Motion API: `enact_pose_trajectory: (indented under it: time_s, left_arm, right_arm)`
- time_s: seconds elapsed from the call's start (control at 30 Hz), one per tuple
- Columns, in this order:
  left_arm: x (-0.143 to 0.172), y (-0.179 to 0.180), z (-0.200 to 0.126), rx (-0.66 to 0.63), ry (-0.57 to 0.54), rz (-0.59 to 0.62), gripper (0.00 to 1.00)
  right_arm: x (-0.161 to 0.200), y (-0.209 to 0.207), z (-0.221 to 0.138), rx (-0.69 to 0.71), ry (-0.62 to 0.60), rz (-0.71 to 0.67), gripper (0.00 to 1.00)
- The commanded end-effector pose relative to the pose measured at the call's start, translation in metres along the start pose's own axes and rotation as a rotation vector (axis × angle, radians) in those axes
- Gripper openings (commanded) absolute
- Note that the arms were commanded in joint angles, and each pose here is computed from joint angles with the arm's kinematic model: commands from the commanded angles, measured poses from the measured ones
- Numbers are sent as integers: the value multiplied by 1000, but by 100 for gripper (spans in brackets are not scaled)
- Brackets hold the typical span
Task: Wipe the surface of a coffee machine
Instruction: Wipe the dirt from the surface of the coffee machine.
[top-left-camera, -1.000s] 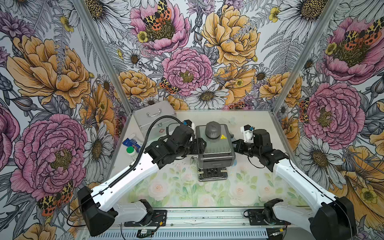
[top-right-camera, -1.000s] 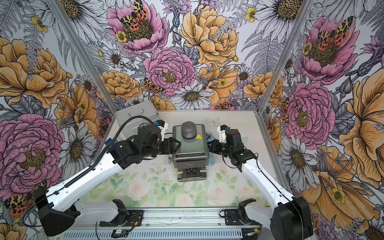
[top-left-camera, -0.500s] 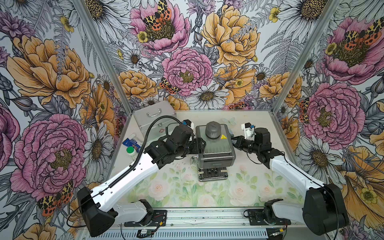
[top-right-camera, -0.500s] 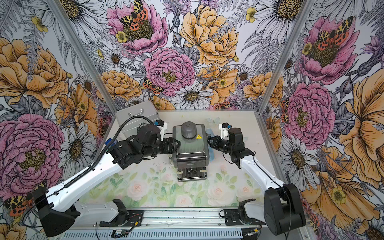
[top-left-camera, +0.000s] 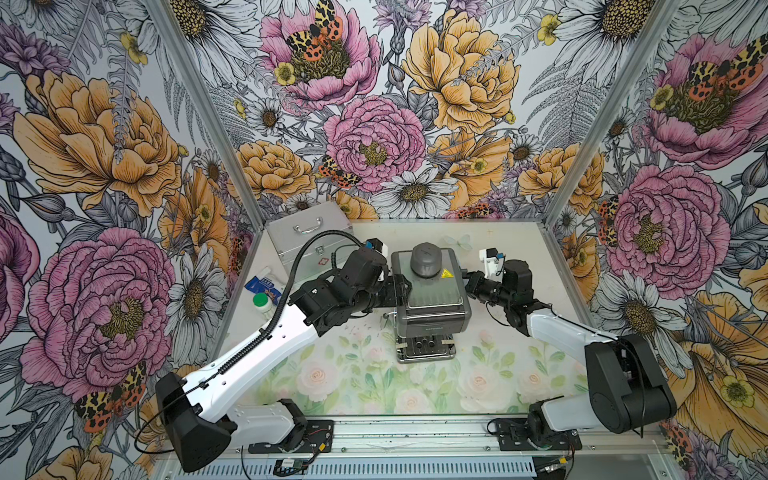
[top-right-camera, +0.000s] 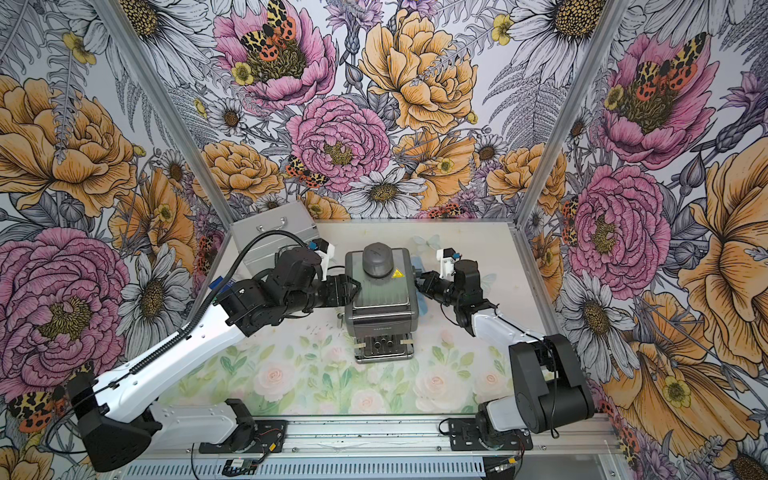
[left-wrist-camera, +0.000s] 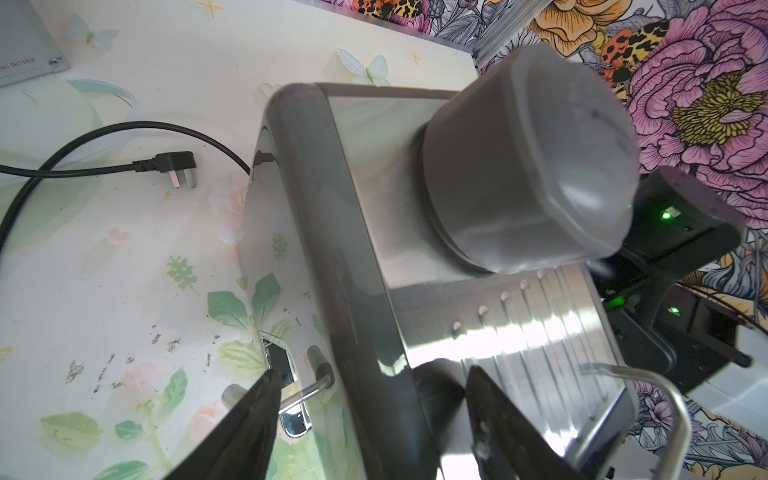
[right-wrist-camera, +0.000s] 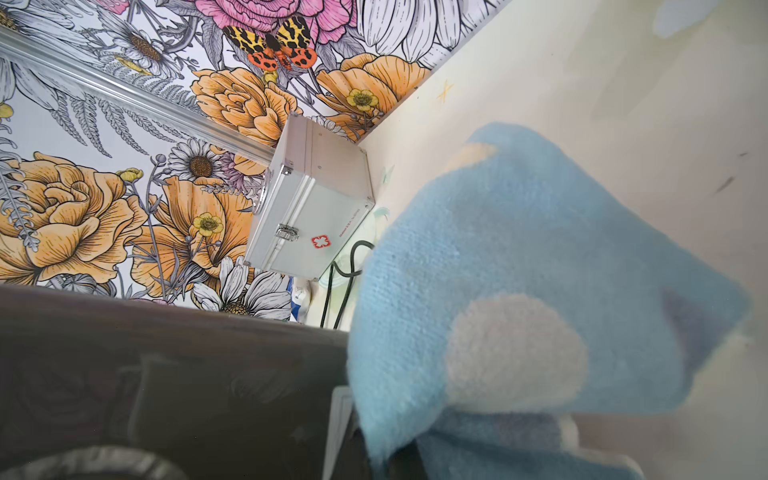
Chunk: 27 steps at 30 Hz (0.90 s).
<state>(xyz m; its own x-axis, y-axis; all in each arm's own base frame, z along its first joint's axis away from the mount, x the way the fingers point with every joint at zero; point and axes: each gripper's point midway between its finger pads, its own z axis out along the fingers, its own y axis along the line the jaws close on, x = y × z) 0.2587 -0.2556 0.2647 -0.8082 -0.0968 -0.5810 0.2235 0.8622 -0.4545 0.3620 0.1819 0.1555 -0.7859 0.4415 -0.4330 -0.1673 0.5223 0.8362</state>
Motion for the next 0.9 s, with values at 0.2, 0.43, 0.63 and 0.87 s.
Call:
enact_pose_trajectory:
  time_s: [0.2,0.43,0.63,0.87]
  left_arm:
    - [47,52,16,-228,204,45,70]
    - [42,48,15,-219,185,55,70]
    - [34,45,15,-211,162,61,70]
    - [34,44,14,-207,159,65,70]
  right_arm:
    - [87,-13,-10,-7,198,43,0]
    - [126,-35,-24,55,265,71,0]
    - [161,-44,-37,80,309,99,0]
    - [163,0,-62,11,270,36,0]
